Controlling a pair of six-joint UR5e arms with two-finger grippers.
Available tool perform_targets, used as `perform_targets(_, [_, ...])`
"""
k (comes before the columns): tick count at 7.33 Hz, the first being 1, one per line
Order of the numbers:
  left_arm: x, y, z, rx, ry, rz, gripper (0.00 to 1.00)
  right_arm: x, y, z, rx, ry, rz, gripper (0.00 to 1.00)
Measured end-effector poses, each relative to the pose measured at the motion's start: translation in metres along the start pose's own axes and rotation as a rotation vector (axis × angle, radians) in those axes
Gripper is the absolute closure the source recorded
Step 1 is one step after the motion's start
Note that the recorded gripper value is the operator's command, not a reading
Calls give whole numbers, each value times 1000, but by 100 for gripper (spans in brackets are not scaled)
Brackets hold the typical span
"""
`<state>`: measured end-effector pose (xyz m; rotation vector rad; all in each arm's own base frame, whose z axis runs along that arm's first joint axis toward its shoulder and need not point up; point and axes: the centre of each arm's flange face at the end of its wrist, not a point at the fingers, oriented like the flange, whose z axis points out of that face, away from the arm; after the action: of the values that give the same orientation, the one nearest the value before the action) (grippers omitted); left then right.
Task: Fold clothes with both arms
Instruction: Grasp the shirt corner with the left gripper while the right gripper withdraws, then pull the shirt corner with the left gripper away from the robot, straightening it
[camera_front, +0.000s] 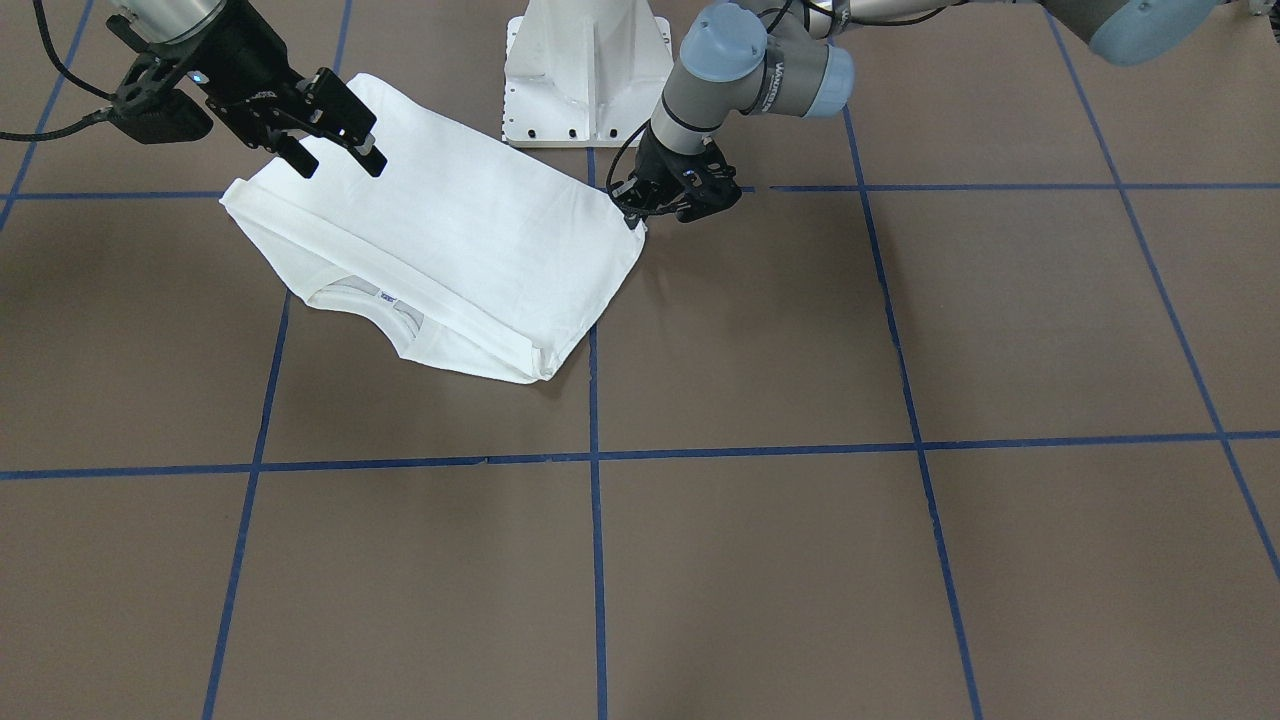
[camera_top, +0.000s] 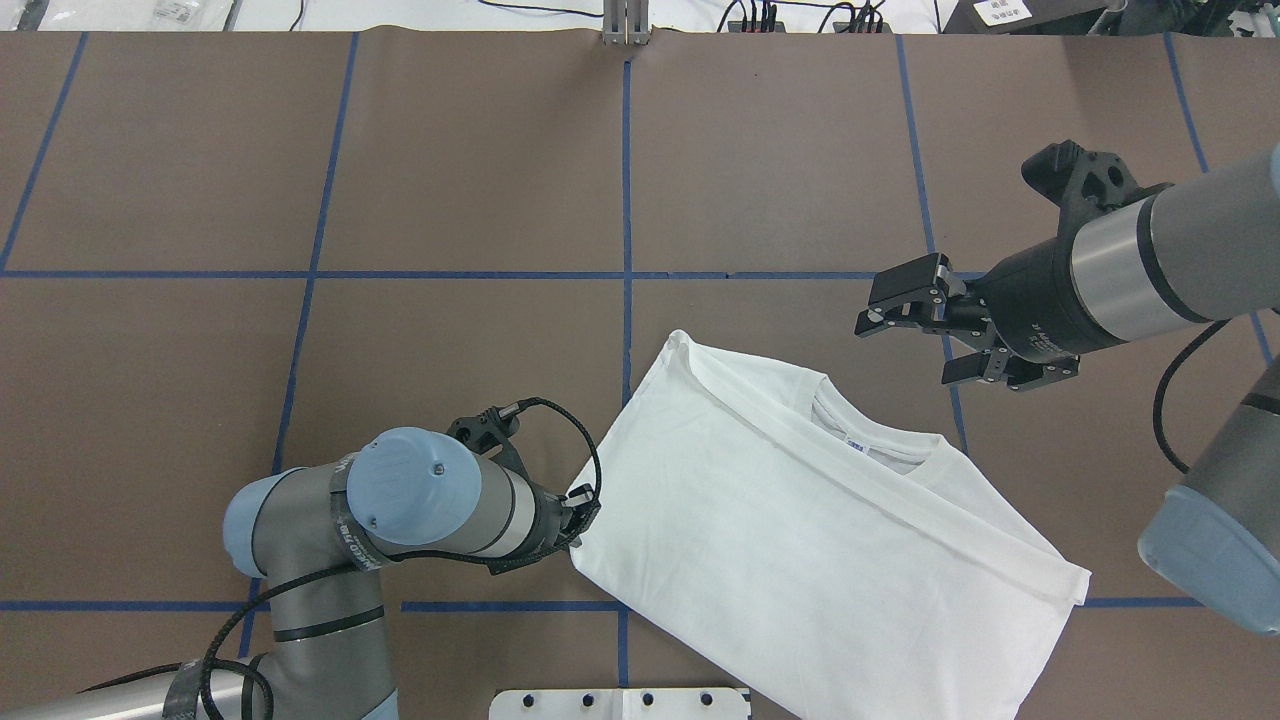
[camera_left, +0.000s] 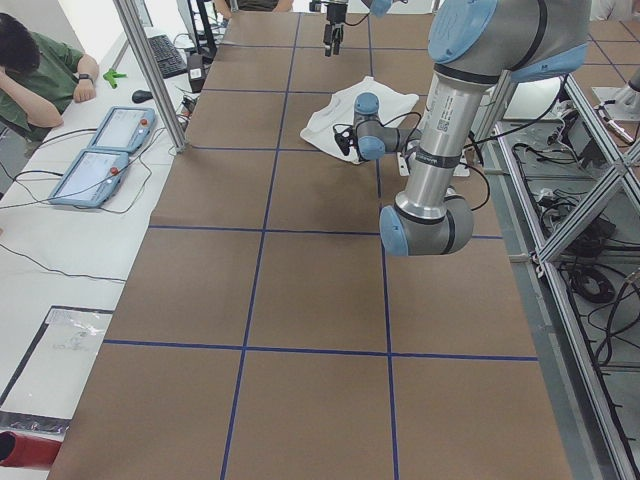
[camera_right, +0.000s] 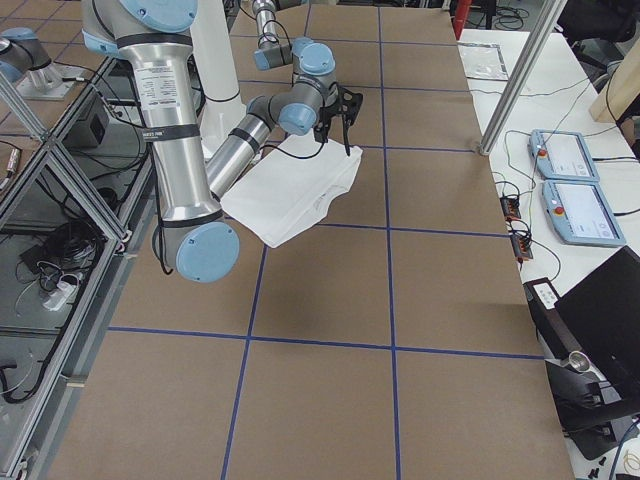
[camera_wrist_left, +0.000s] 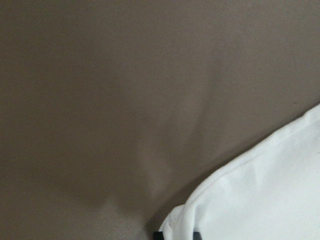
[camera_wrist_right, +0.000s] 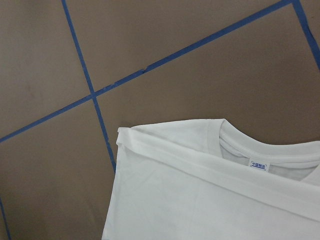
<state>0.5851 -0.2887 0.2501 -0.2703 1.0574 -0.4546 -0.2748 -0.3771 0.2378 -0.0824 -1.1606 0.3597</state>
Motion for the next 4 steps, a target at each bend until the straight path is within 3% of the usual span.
perform_targets(2, [8,-27,-15,38,19,-16,100,0,-1,-1,2,-2,2,0])
perform_targets(4, [16,-85,-37,125,24,7,100,-6,-6,-5,18,-14,2,0])
